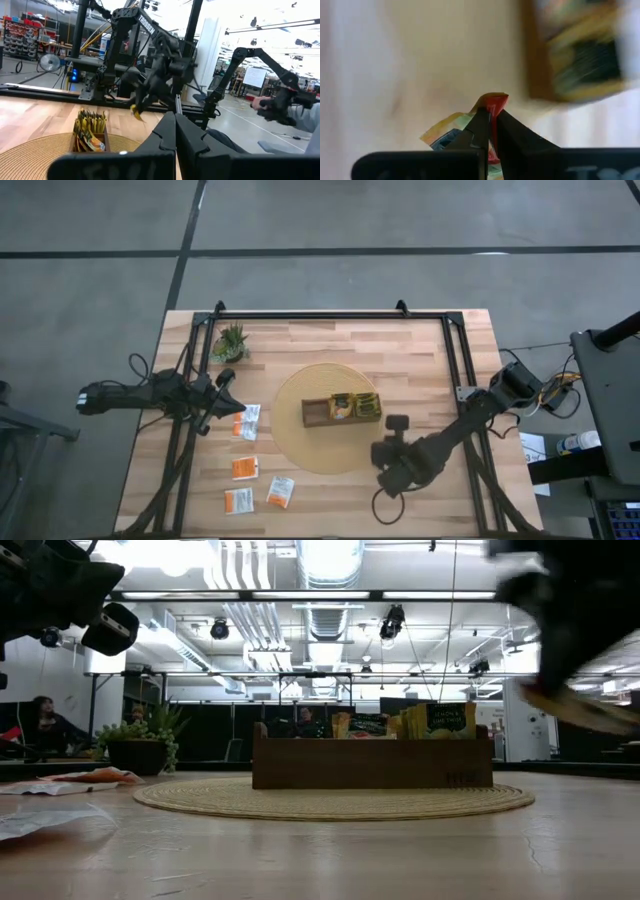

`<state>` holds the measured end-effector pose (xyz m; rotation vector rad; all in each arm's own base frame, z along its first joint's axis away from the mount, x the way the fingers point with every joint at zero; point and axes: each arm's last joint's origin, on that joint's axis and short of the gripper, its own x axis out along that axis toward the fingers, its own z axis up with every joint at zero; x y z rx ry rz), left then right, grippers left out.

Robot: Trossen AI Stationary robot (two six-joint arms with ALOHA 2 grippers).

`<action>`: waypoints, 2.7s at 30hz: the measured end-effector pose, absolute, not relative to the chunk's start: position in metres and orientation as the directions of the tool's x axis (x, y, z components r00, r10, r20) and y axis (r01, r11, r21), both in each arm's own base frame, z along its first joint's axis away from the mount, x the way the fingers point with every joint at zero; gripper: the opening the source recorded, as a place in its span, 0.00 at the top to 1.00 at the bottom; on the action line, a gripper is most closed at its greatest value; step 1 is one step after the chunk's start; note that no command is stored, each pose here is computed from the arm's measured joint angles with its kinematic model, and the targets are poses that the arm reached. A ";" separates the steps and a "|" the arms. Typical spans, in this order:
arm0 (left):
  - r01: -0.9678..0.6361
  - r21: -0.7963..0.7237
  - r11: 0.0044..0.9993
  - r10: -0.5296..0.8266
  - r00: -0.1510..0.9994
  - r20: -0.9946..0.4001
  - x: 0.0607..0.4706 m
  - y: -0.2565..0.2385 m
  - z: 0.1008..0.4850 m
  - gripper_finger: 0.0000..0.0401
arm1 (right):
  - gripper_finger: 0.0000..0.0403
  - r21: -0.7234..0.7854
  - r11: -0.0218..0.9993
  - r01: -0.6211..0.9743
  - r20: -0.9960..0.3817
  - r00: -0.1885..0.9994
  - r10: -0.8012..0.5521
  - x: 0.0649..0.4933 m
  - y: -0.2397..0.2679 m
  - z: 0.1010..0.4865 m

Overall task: Pick & Place Tea
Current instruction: Put the orange tea bag into the middle of the wooden organizer

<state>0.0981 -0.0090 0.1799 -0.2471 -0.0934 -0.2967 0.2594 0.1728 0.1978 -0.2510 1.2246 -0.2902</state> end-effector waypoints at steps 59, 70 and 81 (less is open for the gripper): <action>0.297 -0.231 0.926 -0.278 0.954 0.113 0.098 -0.009 0.178 1.00 | 0.97 -0.481 0.674 0.561 -0.369 0.568 -0.736 0.356 0.112 0.132; 0.295 -0.234 0.927 -0.278 0.955 0.105 0.098 -0.009 0.178 1.00 | 0.97 -0.511 0.688 0.515 -0.407 0.559 -0.722 0.356 0.113 0.117; 0.293 -0.236 0.927 -0.278 0.956 0.097 0.099 -0.009 0.177 1.00 | 0.94 -0.412 0.812 0.413 -0.545 0.602 -0.583 0.357 0.110 0.127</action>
